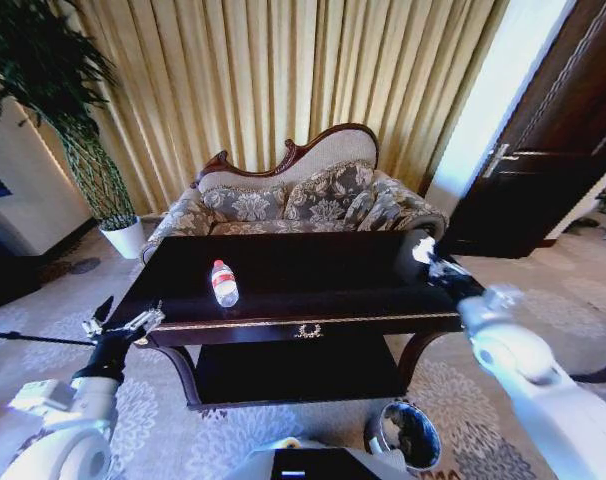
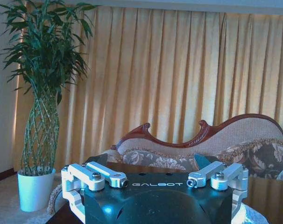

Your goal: Move to the front of the table and place the trash on the table into the trash bin.

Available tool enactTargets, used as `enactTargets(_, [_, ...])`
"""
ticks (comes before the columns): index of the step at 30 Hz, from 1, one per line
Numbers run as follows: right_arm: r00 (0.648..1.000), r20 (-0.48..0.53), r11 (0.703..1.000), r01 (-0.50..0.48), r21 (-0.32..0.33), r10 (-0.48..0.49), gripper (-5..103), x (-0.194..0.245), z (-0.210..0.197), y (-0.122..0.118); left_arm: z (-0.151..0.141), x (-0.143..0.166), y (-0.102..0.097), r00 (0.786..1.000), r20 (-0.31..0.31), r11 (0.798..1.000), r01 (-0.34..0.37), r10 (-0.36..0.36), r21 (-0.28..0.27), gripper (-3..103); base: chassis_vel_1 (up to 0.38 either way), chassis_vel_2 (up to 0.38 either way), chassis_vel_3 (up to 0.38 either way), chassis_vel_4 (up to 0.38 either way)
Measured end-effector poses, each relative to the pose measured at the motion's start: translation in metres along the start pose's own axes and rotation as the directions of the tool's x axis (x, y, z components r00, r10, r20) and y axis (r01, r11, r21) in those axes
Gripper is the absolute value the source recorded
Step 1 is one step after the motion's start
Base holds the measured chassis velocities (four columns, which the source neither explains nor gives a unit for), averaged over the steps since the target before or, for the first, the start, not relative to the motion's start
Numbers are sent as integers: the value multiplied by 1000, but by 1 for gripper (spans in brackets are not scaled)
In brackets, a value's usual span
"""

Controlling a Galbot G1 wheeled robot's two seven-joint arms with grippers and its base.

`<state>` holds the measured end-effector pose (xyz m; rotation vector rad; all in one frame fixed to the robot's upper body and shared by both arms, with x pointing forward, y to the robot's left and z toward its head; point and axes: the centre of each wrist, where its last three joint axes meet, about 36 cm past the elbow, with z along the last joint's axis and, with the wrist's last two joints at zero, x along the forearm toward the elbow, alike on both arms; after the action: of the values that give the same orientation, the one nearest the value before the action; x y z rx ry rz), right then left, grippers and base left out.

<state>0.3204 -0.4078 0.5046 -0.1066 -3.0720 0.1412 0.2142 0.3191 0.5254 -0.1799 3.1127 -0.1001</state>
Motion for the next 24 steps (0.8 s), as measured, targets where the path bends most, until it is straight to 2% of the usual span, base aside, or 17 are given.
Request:
enactTargets(6, [1000,23,1000,-7,-23,8,0,33,-1,7,2,1,1,1000,-3,1000,1,-1,-1,100,0,0,0,0])
enactTargets(16, [994,55,991,101,-91,-96,0,61,-18,54,3,2,3,1000,-7,1000,-7,7,-6,100,0,0,0,0])
enactTargets(24, [992,41,989,125,-76,-122,0,63,-14,66,1,3,2,1000,-9,1000,-16,16,-2,100,0,0,0,0])
